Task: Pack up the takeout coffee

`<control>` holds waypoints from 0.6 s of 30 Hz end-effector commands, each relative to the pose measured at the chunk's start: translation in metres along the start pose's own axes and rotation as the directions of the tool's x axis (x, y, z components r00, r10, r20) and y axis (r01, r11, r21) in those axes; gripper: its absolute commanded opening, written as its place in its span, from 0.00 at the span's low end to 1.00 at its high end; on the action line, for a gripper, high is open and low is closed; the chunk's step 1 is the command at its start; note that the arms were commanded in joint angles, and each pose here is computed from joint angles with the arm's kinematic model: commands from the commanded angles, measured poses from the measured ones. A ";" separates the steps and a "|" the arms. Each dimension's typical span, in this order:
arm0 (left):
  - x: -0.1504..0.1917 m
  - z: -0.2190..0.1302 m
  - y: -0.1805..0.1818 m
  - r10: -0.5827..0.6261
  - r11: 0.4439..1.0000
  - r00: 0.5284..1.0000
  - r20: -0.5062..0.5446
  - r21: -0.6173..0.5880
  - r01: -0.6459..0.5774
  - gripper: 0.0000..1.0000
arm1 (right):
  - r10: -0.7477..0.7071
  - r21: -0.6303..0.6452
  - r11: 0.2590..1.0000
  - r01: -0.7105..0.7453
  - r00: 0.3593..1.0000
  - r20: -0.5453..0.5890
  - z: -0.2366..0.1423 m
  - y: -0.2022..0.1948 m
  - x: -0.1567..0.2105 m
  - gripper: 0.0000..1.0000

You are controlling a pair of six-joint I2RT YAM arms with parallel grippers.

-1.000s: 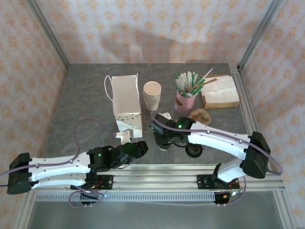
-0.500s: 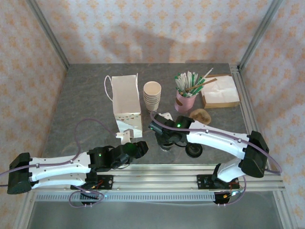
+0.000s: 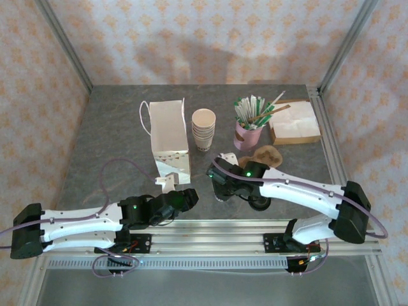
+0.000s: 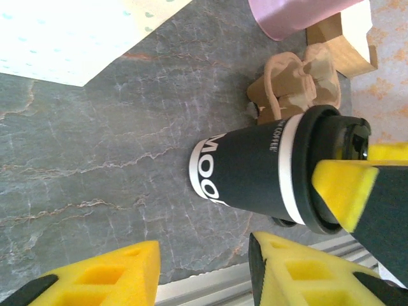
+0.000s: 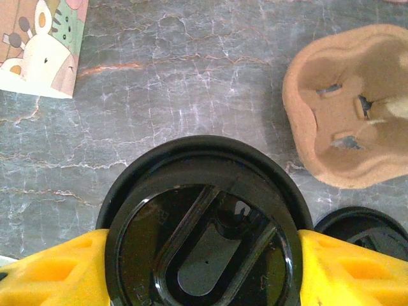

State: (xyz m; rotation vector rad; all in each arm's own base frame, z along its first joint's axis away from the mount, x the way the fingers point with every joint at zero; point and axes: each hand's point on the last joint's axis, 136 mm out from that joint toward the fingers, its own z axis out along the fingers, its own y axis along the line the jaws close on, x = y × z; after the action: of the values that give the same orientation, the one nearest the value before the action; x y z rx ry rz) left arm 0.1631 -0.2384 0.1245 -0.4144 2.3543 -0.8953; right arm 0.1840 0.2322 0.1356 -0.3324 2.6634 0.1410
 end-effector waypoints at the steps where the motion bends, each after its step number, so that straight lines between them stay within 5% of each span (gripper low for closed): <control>1: -0.004 0.003 0.007 -0.001 1.000 0.999 0.038 -0.027 0.002 0.42 | 0.025 0.054 0.998 -0.019 0.995 -0.099 0.013 -0.017 0.034 0.65; 18: 0.001 0.010 0.008 -0.020 0.999 0.999 0.029 -0.030 0.021 0.43 | 0.058 0.054 0.997 -0.052 0.992 -0.113 0.031 -0.014 0.043 0.65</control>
State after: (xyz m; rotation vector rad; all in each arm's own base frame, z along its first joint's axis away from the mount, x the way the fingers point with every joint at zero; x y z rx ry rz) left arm 0.1649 -0.2415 0.1150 -0.4252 2.3674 -0.8694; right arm 0.1918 0.2344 0.1330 -0.2473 2.6150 0.1810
